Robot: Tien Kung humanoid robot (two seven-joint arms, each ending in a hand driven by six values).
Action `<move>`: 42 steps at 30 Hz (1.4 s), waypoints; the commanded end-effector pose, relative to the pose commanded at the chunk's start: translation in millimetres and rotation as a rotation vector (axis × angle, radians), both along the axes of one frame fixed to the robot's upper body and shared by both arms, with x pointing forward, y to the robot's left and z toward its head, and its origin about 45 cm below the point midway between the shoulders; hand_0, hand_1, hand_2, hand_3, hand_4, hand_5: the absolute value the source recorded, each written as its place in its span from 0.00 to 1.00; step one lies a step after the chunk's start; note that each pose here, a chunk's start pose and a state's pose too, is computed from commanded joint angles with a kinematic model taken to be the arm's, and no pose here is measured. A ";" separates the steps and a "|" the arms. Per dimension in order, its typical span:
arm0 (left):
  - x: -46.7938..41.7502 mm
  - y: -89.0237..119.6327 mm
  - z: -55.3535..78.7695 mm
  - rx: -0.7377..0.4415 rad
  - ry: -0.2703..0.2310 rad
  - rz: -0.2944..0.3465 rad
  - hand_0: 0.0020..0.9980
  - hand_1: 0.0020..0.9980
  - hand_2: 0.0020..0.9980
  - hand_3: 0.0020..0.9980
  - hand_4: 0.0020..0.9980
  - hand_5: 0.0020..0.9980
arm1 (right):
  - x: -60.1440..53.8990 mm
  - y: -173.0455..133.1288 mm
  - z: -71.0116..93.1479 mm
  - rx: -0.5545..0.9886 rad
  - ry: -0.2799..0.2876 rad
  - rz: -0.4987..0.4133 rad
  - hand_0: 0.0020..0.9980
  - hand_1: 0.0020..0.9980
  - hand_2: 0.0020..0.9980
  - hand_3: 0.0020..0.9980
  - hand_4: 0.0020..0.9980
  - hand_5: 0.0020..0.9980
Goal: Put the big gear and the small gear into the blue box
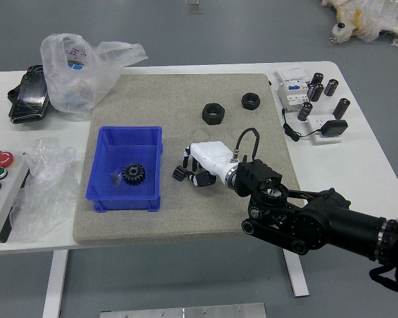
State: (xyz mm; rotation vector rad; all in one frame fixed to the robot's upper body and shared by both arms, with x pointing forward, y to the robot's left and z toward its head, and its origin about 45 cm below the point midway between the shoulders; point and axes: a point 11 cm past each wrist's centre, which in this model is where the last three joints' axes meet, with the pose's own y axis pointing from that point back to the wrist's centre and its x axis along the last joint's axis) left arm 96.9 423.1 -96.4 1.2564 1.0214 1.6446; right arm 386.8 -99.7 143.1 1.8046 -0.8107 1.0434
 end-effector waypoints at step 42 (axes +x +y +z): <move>0.0 0.1 0.1 0.002 -0.001 -0.001 0.63 0.64 0.62 0.67 0.64 0.31 | -5.8 10.3 9.5 0.005 0.053 0.057 0.34 0.61 0.79 0.86 0.87 0.42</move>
